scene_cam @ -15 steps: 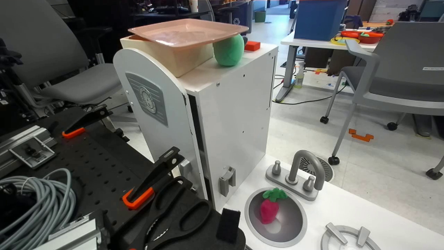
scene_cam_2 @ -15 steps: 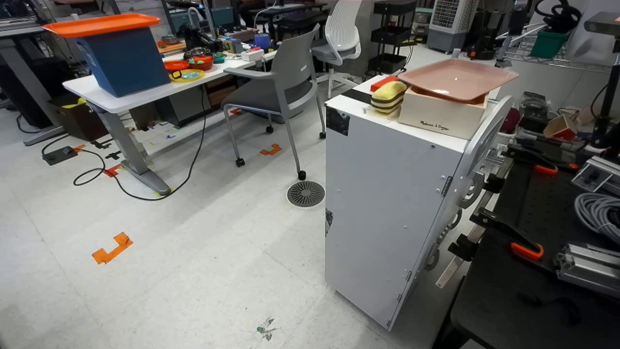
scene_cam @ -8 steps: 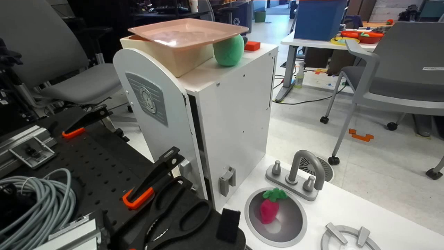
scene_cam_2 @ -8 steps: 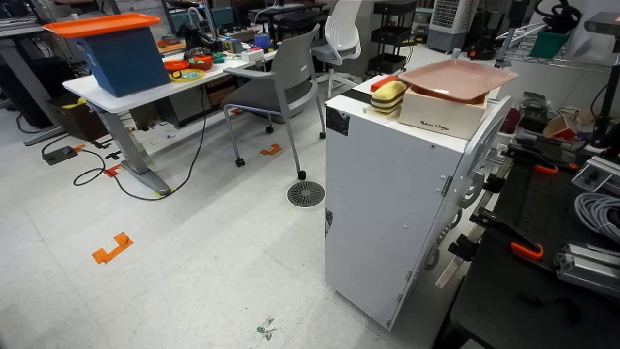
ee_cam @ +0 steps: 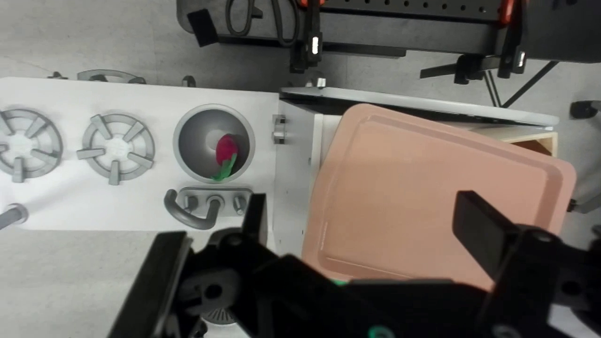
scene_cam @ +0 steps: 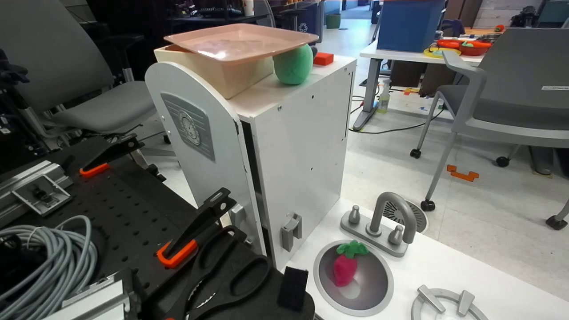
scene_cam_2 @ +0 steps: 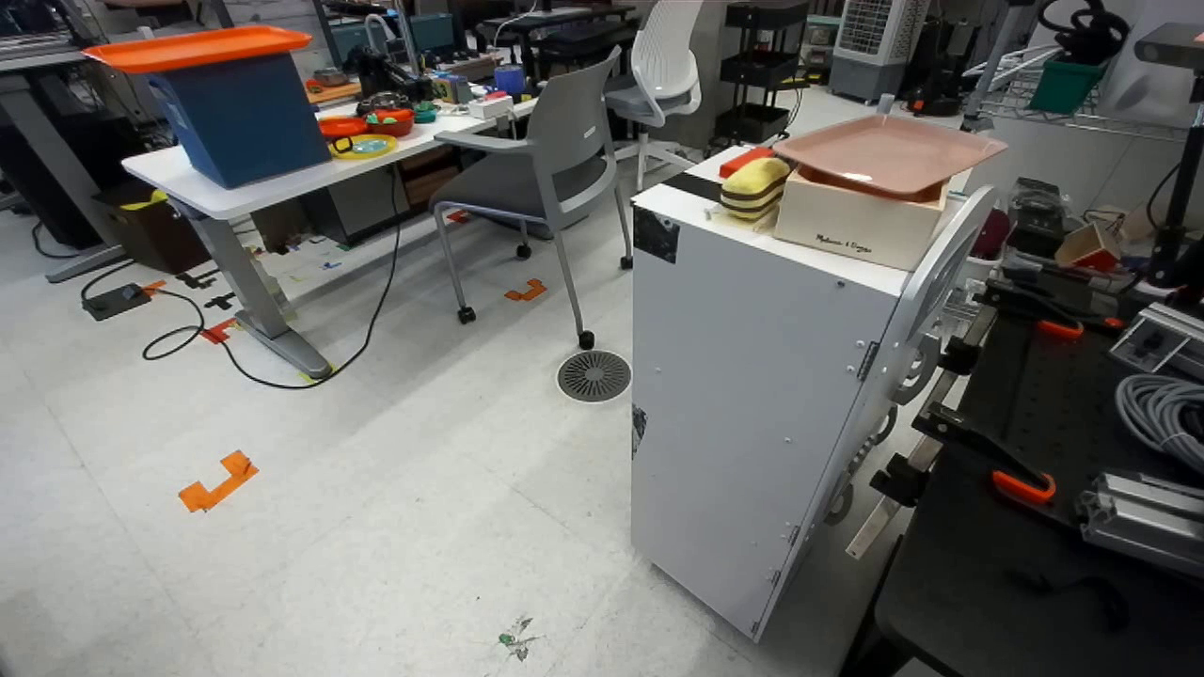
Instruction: Pick up the peach tray from the top of the white box and place it down on the box
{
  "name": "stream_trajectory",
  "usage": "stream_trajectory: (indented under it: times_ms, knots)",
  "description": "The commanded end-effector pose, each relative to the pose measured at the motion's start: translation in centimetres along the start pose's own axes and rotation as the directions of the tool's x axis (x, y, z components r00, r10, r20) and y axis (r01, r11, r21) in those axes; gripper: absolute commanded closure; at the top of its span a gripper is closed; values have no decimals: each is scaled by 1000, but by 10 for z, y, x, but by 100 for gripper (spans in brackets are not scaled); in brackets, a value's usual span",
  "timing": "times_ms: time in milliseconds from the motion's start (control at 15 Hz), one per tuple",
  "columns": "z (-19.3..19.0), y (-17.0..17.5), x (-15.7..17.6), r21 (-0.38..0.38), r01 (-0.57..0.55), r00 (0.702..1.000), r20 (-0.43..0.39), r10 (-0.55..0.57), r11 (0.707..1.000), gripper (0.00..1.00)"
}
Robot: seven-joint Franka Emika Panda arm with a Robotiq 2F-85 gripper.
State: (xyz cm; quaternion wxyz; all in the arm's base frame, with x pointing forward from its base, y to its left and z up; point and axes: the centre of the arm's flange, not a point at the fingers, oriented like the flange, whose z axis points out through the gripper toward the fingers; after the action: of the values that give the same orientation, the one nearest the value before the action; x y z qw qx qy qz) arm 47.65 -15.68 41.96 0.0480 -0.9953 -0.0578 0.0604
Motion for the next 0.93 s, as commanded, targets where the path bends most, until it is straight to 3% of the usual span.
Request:
stream_trajectory:
  times_ms: [0, 200, 867]
  knots:
    - [-12, -10, -12, -121, -21, 999, -43, 16, 992, 0]
    - [-6, -15, -15, -94, 21, 999, -38, -25, 995, 0]
    - [-5, -7, -6, -87, -3, 1000, -21, 1, 996, 0]
